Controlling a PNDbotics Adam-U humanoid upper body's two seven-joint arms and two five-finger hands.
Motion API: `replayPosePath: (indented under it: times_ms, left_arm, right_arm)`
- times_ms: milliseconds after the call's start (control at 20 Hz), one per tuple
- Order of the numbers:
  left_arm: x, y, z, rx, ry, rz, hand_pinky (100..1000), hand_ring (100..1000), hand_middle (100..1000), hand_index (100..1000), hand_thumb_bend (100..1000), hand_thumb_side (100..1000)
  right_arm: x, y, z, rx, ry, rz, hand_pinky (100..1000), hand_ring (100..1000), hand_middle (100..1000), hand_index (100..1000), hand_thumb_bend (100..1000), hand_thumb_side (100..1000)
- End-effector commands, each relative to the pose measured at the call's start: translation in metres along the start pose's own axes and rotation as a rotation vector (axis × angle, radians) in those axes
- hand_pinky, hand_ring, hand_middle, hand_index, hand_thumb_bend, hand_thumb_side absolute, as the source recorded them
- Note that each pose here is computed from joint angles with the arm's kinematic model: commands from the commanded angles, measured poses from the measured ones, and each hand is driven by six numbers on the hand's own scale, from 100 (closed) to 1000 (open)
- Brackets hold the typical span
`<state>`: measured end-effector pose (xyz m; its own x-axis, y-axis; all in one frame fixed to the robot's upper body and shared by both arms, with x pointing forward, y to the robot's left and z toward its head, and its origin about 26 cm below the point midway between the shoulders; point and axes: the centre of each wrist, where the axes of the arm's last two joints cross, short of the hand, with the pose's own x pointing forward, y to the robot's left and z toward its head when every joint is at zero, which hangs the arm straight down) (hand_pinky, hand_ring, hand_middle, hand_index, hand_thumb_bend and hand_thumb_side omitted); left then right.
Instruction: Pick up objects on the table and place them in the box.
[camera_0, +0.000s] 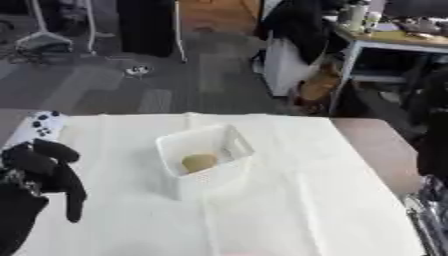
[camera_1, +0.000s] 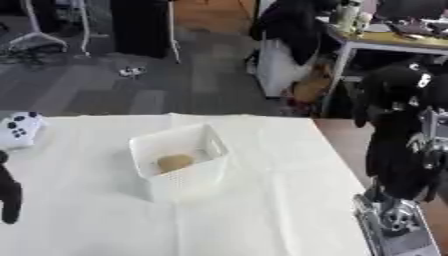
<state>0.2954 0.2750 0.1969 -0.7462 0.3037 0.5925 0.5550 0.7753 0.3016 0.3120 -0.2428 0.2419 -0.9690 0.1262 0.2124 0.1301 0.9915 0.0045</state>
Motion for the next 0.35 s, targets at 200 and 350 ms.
replayPosePath:
  times_ms: [200, 350]
  left_arm:
    - [0.0047, -0.0006, -0.0019, 0.0, -0.037, 0.008, 292, 527, 679, 736, 636, 766]
    - [0.0037, -0.0019, -0.0007, -0.002, -0.033, 0.011, 289, 524, 678, 735, 630, 773]
  right_arm:
    - [0.0039, 0.001, -0.0083, 0.035, -0.083, -0.052, 100, 282, 463, 599, 100, 1000]
    - [0.004, 0.0018, -0.0074, 0.073, -0.084, -0.059, 100, 291, 495, 674, 100, 1000]
